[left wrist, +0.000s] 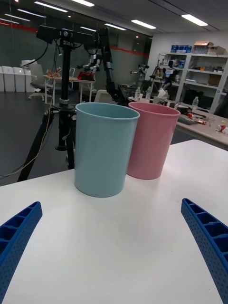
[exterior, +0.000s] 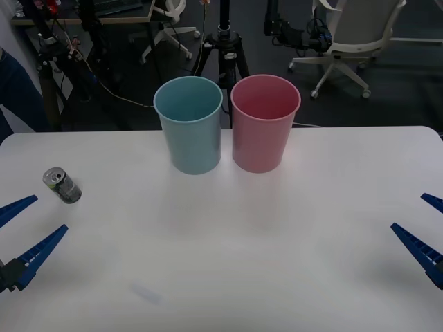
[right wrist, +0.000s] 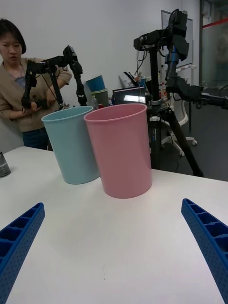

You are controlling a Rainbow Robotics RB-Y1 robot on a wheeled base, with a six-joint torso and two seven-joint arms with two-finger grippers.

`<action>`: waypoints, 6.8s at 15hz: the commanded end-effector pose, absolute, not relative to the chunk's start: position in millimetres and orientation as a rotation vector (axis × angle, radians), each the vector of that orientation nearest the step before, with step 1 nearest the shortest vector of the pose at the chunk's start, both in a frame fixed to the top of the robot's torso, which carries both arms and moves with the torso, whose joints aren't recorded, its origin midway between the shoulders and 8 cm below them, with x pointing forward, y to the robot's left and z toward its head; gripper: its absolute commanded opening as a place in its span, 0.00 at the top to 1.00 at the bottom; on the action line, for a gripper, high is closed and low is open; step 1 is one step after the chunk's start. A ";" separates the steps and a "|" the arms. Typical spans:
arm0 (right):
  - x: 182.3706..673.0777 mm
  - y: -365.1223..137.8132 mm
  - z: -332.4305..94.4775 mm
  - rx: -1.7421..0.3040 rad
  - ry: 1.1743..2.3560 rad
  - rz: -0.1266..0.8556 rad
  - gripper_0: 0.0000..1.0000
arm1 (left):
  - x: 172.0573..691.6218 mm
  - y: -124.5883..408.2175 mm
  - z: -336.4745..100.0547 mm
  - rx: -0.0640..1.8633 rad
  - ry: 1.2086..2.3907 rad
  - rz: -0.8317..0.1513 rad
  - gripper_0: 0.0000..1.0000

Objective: Grasp the object on the table and drop it into the matching bin: aluminum can to the light blue bin, PET bottle to the pink bin.

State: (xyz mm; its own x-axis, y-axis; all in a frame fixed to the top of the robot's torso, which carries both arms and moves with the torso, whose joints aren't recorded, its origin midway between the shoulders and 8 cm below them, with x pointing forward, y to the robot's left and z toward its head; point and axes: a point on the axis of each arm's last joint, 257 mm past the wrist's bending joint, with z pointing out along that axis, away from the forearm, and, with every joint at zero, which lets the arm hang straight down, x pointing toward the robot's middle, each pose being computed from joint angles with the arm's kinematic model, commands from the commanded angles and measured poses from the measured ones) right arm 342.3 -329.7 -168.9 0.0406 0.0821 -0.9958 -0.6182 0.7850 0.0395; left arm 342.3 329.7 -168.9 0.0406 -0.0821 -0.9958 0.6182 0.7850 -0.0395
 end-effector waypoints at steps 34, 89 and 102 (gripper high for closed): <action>342.3 -329.7 -168.9 -0.465 1.441 0.567 0.00 | 489.2 422.6 -284.1 0.096 1.616 -0.162 0.00; 342.3 -329.7 -168.9 -0.465 1.441 0.567 0.00 | 555.1 427.5 -290.7 0.027 1.680 -0.106 1.00; 342.3 -329.7 -168.9 -0.465 1.441 0.567 0.00 | 505.2 391.5 -219.5 0.174 1.533 -0.168 1.00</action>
